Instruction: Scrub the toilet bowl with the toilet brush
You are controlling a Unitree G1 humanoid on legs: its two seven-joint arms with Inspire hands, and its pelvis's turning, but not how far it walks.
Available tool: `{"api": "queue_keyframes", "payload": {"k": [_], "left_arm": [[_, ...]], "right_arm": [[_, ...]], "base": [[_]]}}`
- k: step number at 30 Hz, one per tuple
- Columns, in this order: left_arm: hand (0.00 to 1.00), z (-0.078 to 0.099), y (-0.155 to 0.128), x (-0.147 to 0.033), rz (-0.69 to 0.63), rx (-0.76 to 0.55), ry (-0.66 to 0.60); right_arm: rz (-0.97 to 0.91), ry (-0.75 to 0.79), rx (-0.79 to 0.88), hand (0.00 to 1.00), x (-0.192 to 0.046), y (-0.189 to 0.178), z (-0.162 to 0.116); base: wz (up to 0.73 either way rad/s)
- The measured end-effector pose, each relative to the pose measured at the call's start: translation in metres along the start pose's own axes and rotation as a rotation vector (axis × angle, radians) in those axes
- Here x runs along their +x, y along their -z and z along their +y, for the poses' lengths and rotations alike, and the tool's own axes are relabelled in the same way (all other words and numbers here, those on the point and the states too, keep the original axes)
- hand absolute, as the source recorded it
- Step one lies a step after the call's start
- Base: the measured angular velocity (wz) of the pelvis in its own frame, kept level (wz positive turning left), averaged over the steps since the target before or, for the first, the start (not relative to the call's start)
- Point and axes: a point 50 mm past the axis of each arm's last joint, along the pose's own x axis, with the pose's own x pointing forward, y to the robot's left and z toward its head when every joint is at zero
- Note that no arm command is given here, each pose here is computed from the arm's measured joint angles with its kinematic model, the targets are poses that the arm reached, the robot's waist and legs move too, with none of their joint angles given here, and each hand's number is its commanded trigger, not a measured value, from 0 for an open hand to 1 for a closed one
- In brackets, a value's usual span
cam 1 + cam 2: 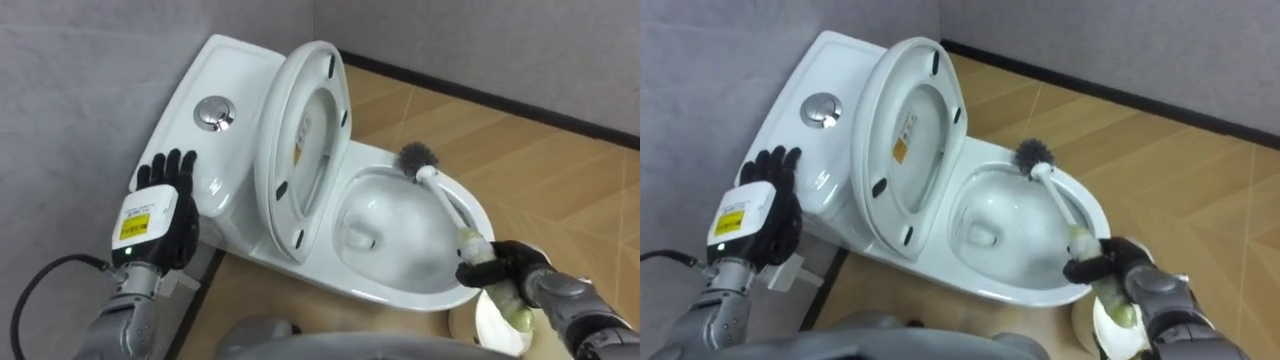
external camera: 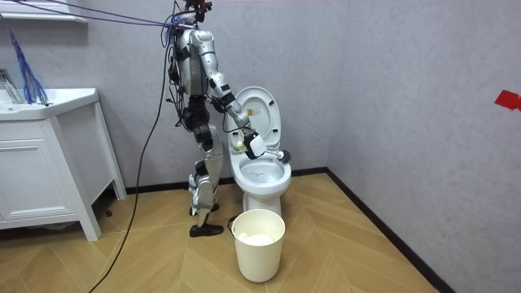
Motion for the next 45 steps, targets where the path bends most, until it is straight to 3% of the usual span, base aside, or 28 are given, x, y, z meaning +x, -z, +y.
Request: {"api": "queue_keyframes", "payload": {"k": [8, 17, 20, 22, 28, 38, 45], "left_arm": [[0.0, 0.003, 0.001, 0.005, -0.022, 0.109, 0.015], [0.0, 0.018, 0.0, 0.021, -0.049, 0.232, -0.012], [0.0, 0.024, -0.004, 0.03, -0.063, 0.26, -0.033], [0.0, 0.031, -0.004, 0.035, -0.078, 0.283, -0.049], [0.0, 0.043, -0.012, 0.047, -0.115, 0.297, -0.1], [0.0, 0.051, -0.015, 0.053, -0.133, 0.288, -0.205], [0.0, 0.069, -0.03, 0.073, -0.191, 0.281, -0.3]], "right_arm": [[-0.014, 0.07, -0.22, 1.0, -0.001, -0.02, -0.023], [-0.031, 0.11, -0.394, 1.0, 0.001, -0.042, -0.027], [-0.048, 0.161, -0.56, 1.0, 0.0, -0.056, -0.035], [-0.064, 0.201, -0.779, 1.0, -0.002, -0.066, -0.036], [-0.041, 0.161, -1.191, 1.0, 0.0, -0.055, -0.018], [-0.1, 0.298, -1.299, 1.0, -0.005, -0.053, -0.018], [-0.129, 0.396, -1.259, 1.0, -0.009, -0.062, -0.038]], "base": [[-0.04], [0.01], [0.03], [0.0], [-0.03], [0.03], [0.12]]}}
